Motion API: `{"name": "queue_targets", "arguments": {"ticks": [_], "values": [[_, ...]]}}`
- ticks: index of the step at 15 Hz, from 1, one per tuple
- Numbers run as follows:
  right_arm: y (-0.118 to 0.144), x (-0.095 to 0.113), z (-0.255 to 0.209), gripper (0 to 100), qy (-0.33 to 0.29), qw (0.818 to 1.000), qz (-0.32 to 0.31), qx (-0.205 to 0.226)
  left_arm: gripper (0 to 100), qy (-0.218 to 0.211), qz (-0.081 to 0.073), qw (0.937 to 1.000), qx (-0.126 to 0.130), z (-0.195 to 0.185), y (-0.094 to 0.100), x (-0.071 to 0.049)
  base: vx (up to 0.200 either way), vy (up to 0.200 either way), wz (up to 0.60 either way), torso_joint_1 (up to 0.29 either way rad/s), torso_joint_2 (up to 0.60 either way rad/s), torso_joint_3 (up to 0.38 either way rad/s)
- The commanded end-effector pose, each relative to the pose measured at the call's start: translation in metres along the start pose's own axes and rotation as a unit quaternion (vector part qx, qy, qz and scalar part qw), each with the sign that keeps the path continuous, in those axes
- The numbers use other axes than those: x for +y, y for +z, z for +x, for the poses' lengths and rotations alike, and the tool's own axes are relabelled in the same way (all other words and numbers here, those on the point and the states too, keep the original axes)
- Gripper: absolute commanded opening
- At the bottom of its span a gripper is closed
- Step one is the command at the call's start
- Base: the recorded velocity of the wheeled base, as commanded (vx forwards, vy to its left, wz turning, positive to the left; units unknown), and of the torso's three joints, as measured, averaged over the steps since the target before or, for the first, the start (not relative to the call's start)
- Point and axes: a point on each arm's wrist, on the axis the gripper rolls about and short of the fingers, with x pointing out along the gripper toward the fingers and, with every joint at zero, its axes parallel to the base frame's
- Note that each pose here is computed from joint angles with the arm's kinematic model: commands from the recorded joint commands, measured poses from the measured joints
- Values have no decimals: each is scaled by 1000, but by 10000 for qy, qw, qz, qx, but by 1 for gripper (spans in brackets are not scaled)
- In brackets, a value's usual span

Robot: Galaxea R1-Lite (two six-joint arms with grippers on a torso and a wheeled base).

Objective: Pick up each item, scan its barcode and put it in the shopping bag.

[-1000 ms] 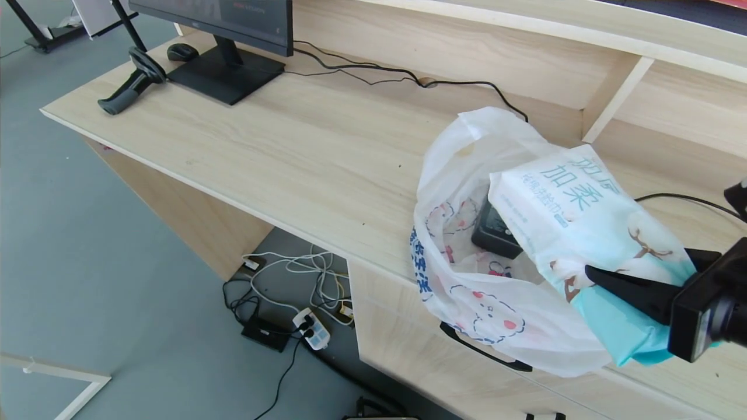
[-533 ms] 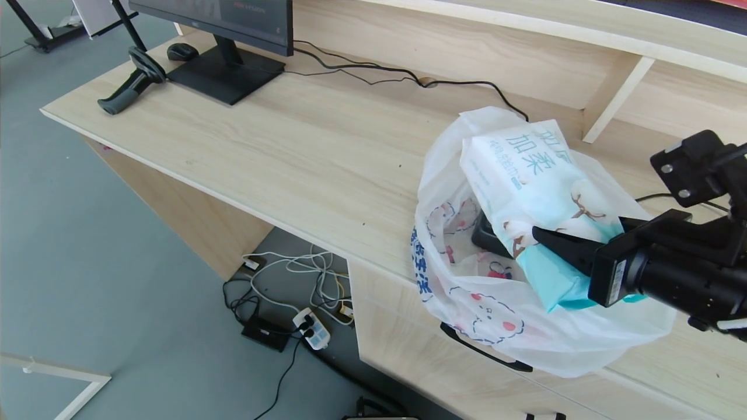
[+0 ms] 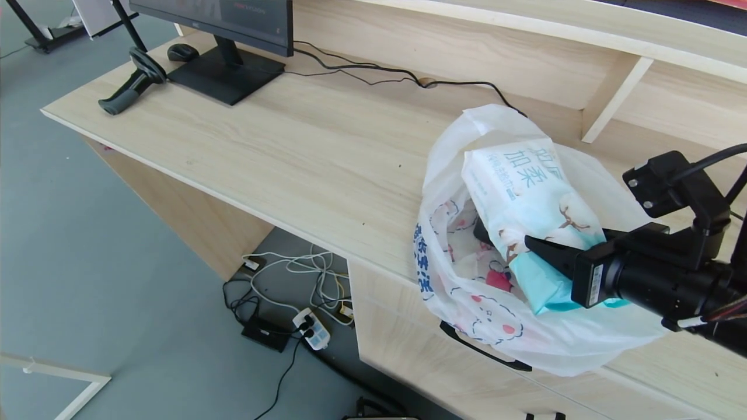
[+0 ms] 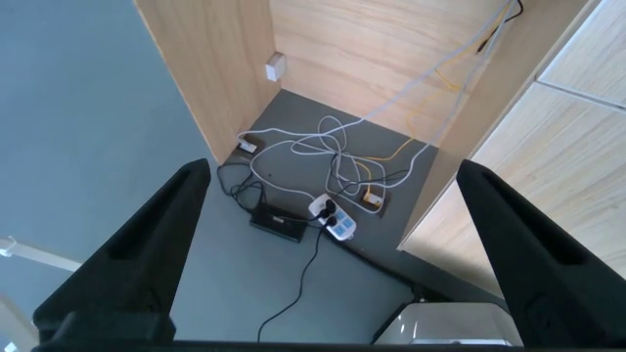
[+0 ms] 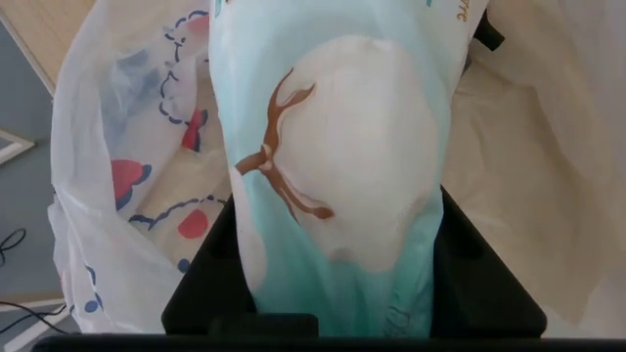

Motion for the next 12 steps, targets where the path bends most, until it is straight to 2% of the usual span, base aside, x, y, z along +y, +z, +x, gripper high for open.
{"name": "queue_targets", "arguments": {"ticks": [1, 4, 5, 9, 12], "values": [[2, -3, 4, 0, -83, 10000, 19, -7, 100, 0, -8, 10000, 0, 0, 0, 0, 0, 0, 0, 0, 0, 0], [12, -3, 8, 0, -95, 9998, 45, -142, 100, 0, -23, 10000, 0, 0, 0, 0, 0, 0, 0, 0, 0, 0], [12, -3, 8, 100, -102, 9998, 62, -141, 100, 0, -23, 10000, 0, 0, 0, 0, 0, 0, 0, 0, 0, 0], [12, -5, -5, 100, -106, 9996, 70, -269, 100, 0, -23, 10000, 0, 0, 0, 0, 0, 0, 0, 0, 0, 0], [26, -12, -42, 100, -119, 9964, 45, -842, 100, 0, -31, 10000, 0, 0, 0, 0, 0, 0, 0, 0, 0, 0]]}}
